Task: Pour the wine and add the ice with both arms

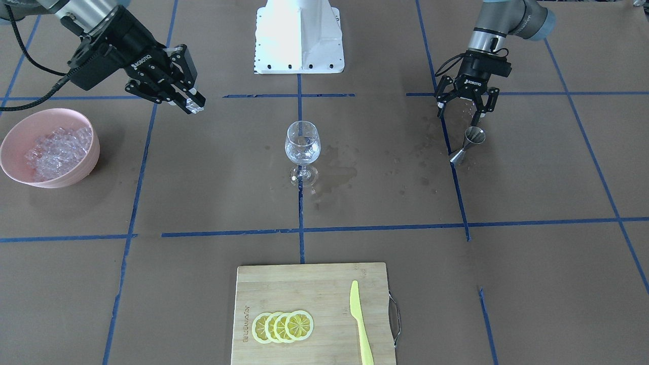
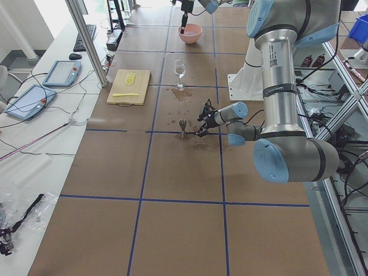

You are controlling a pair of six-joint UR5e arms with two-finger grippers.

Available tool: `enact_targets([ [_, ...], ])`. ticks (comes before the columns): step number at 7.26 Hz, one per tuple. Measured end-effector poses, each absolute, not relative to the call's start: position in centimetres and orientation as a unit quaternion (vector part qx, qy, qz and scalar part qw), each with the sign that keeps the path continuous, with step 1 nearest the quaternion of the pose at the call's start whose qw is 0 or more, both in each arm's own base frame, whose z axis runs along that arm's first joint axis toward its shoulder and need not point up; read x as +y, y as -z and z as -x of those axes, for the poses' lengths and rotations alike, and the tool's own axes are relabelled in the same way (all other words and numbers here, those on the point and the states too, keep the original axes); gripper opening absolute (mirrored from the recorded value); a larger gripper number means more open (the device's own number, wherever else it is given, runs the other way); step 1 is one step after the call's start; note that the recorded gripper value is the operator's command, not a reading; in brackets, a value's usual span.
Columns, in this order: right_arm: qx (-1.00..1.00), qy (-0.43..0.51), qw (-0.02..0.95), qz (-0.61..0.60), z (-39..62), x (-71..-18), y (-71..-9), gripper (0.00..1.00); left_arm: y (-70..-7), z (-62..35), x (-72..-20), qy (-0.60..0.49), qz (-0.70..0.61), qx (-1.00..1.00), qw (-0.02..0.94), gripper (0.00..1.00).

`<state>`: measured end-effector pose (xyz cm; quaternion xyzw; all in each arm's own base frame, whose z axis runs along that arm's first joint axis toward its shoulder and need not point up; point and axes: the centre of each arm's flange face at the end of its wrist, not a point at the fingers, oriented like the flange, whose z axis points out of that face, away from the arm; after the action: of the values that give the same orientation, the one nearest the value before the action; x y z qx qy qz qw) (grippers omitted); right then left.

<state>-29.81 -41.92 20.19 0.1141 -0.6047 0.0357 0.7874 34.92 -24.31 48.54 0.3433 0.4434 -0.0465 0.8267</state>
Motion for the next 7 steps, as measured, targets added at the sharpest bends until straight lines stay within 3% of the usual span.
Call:
enact_targets([
  [7,-0.579,-0.052,0.807,-0.107,45.1,-41.9,-10.6,0.0,-47.3,-29.9,-25.5,0.025,-0.242,0.437,0.866,1.0],
])
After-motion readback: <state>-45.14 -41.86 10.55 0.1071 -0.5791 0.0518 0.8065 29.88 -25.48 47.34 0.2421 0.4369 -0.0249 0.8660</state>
